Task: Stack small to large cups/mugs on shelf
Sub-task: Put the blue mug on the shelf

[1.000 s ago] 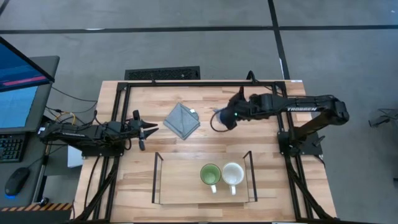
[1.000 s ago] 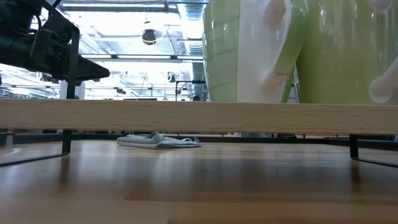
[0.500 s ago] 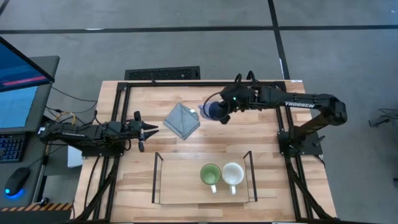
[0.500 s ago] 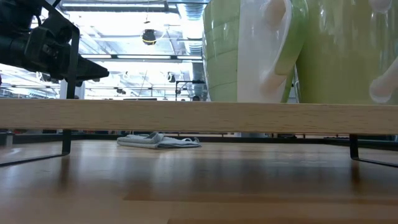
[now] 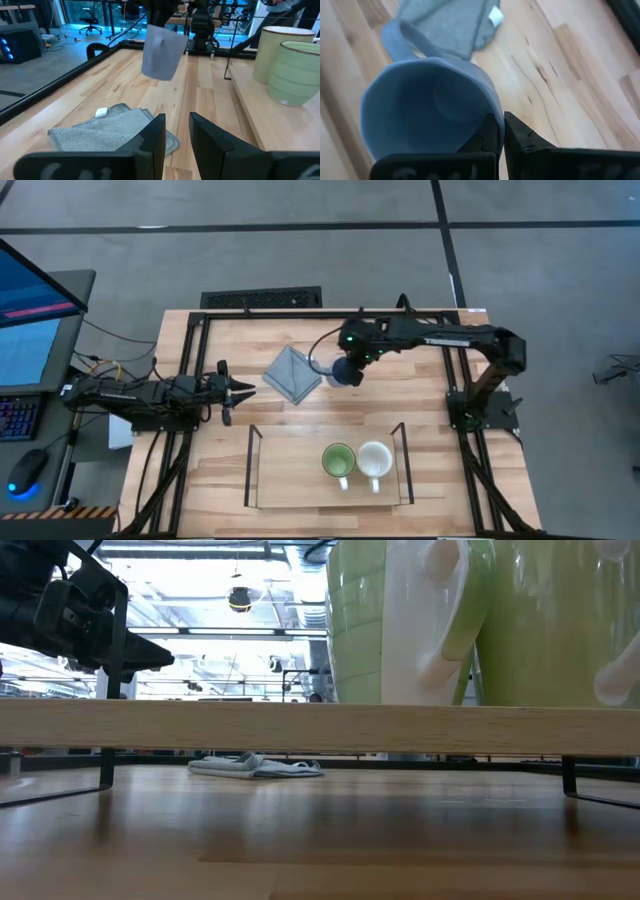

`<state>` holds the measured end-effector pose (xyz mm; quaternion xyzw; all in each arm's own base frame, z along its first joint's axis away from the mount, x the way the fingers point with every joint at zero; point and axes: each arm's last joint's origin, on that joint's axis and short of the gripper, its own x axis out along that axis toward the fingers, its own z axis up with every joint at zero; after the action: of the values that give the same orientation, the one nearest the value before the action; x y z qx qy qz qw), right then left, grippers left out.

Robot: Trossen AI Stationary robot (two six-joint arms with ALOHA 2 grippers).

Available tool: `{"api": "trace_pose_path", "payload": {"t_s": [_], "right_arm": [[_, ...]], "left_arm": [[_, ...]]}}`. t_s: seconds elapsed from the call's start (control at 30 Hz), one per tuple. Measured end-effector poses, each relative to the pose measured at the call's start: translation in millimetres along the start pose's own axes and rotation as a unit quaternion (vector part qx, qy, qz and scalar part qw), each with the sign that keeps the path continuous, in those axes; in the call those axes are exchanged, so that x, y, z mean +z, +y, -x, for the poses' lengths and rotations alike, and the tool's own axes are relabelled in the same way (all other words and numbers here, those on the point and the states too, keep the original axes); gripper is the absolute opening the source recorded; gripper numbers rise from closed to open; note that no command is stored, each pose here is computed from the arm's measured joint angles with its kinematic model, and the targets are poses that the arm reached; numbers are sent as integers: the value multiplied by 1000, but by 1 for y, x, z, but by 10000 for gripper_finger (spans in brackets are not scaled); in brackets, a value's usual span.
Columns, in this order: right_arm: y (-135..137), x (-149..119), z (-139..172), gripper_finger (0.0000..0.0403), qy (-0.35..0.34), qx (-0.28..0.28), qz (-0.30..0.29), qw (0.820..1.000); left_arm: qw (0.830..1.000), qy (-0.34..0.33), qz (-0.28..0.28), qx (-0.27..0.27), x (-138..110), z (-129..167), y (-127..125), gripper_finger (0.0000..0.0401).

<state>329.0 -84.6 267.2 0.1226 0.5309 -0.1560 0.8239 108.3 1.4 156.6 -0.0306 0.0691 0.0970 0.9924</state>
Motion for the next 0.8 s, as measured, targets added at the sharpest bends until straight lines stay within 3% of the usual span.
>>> {"api": "trace_pose_path", "payload": {"t_s": [0.37,0.8], "right_arm": [[9,21,-27,19,66,38,55,996],[22,26,-25,19,77,68,96,990]], "left_arm": [[1000,12,-3,1,-2,-2,0,76],[1000,13,-3,2,-2,-2,0,76]]}}
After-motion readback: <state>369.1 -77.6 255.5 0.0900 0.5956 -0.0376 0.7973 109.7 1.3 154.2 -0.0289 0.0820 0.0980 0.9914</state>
